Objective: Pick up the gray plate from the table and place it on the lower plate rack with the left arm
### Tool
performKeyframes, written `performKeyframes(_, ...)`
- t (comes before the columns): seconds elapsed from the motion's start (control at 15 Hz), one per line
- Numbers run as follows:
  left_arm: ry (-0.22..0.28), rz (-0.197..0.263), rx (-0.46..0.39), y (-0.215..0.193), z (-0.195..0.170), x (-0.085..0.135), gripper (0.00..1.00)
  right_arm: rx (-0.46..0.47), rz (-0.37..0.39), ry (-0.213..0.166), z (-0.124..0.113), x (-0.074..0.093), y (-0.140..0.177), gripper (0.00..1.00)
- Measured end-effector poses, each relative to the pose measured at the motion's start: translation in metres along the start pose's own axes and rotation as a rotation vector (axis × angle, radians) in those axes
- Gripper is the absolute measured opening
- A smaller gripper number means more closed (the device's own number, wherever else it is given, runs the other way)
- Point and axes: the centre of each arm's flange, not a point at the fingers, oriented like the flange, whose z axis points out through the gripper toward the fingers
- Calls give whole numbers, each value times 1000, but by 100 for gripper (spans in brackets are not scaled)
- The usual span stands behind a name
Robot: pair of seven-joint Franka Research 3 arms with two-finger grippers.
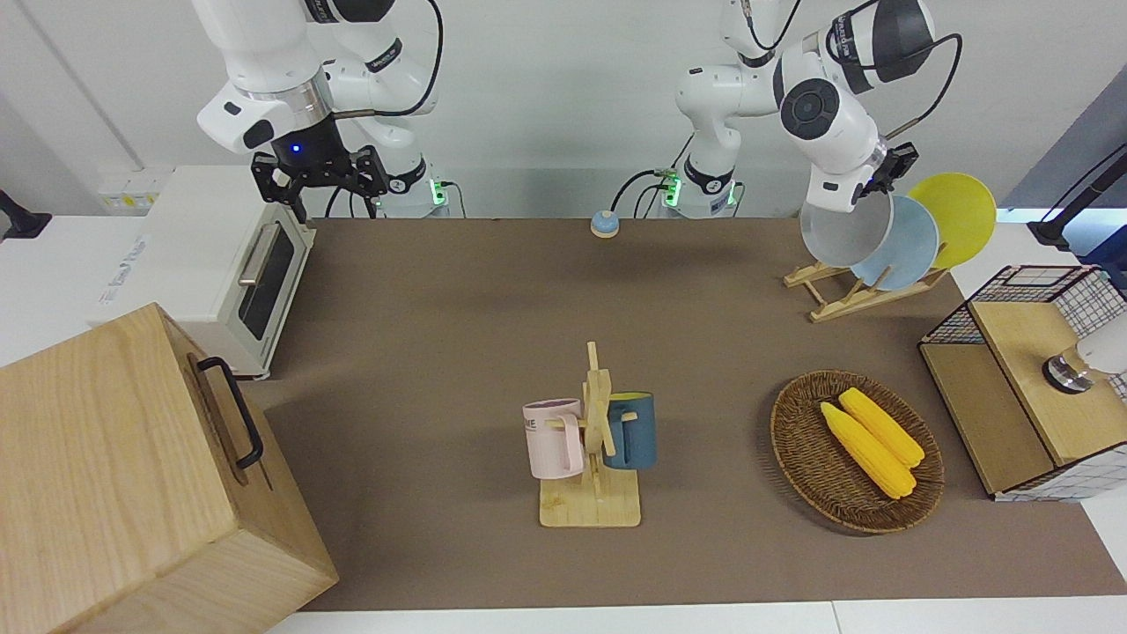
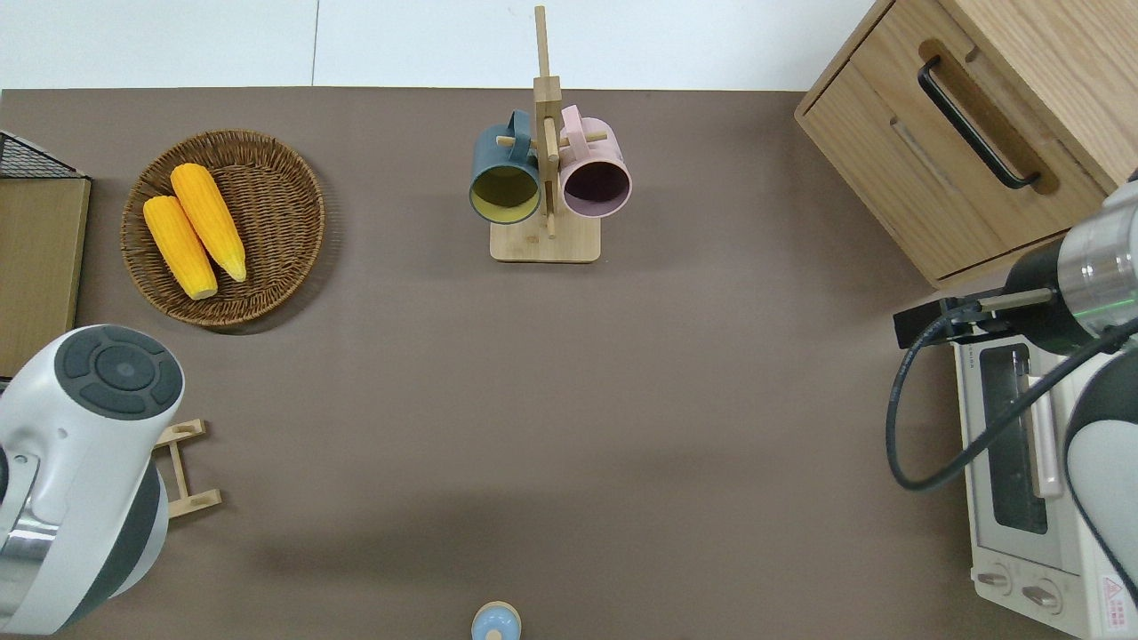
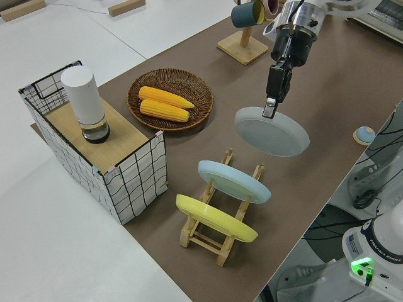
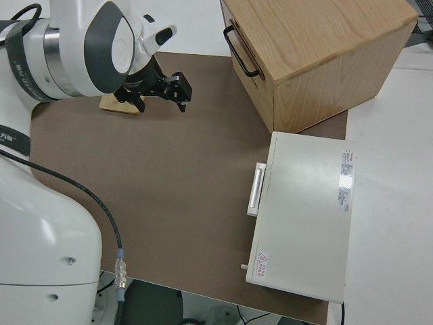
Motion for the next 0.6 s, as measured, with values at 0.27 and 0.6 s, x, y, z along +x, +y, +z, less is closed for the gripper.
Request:
performKeyframes(0.27,-9,-36,66,29,11,2,1,0,0,0,0,0,0,99)
performKeyframes(0.6,-16,-66,108,51,21,4,1,0,0,0,0,0,0,99)
